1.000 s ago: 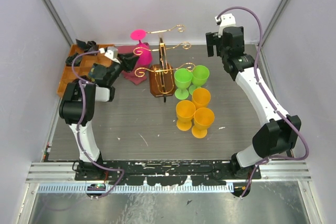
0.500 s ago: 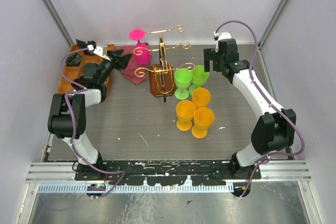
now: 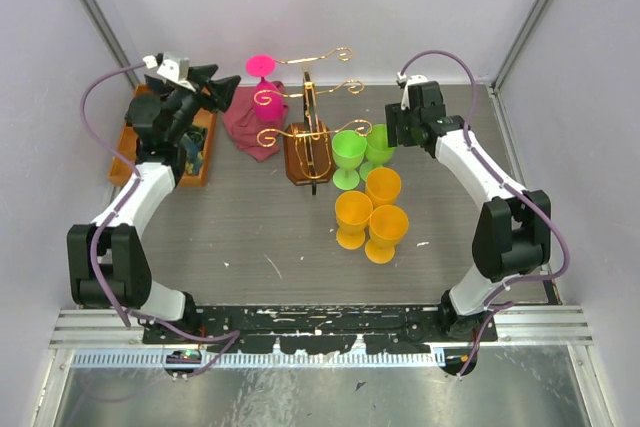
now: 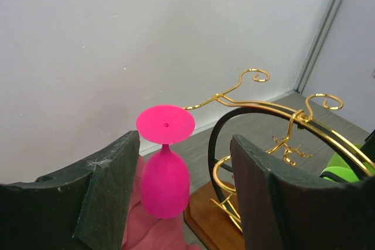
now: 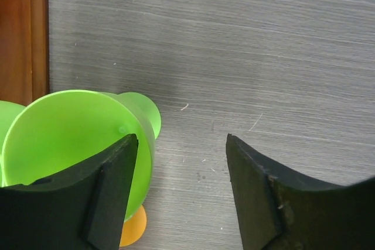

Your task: Place the wine glass upside down on the wine glass rack

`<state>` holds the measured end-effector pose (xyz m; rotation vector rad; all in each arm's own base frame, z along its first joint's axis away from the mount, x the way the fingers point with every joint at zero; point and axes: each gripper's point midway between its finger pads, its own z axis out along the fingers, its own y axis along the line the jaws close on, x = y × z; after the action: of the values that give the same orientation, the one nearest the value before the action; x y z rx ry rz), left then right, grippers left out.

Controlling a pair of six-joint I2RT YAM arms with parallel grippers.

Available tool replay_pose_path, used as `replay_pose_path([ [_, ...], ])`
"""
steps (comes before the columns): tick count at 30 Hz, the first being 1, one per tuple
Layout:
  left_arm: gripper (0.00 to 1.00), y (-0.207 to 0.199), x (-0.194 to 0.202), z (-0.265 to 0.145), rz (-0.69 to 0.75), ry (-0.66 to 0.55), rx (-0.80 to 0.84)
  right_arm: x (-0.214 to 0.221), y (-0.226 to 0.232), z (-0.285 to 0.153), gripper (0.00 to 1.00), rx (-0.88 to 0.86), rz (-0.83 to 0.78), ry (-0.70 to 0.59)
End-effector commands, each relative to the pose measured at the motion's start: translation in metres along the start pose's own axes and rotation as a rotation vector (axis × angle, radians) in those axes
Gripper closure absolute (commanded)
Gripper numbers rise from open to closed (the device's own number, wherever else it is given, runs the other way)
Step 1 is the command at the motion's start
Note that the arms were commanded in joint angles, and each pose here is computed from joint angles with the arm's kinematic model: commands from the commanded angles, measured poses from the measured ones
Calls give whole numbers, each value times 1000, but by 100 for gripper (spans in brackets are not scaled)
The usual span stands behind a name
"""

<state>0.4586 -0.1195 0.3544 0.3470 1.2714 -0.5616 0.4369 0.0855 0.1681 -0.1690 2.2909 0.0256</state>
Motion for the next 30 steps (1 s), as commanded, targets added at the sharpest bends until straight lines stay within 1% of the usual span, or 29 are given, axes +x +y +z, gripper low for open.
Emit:
replay_pose_path([
  [1, 31, 1, -18, 0, -40, 4, -36, -13, 12, 0, 40, -62, -2, -29],
  [2, 31, 0, -22, 1, -52, -11, -33, -12, 13, 0, 46, -65, -6, -24],
  [6, 32, -6, -39, 2, -98, -62, -19, -14, 11, -1, 78, -59, -10, -23],
  [9, 31, -8, -47, 6, -127, -43, -20, -23, 5, -6, 91, -30, -37, -36],
  [11, 30, -5, -50, 7, -144, -20, -43, -34, -4, -11, 97, 15, -56, -55],
  [12, 30, -3, -53, 7, -145, -23, -56, -40, -8, -14, 99, 36, -69, -67],
  [14, 28, 4, -60, 6, -151, -45, -107, -54, -19, -23, 99, 89, -100, -92],
  [15, 25, 8, -63, 5, -159, -62, -139, -61, -24, -29, 99, 109, -128, -106],
  [16, 22, 11, -67, 4, -163, -80, -180, -70, -39, -36, 99, 190, -152, -120],
  [18, 20, 16, -71, 1, -154, -101, -252, -91, -56, -52, 99, 281, -209, -156],
  [20, 20, 14, -72, 2, -144, -86, -284, -121, -67, -72, 99, 342, -241, -220],
  [22, 23, 12, -68, 5, -165, -46, -309, -148, -70, -91, 99, 361, -262, -295],
  [24, 28, 12, -60, 9, -243, 5, -337, -177, -65, -111, 99, 337, -254, -400],
  [26, 32, 10, -50, 12, -344, 51, -353, -205, -53, -134, 99, 274, -228, -531],
  [28, 35, 7, -43, 14, -438, 60, -360, -234, -39, -161, 99, 201, -200, -709],
  [30, 36, 3, -38, 17, -479, 50, -364, -251, -28, -182, 100, 145, -183, -863],
])
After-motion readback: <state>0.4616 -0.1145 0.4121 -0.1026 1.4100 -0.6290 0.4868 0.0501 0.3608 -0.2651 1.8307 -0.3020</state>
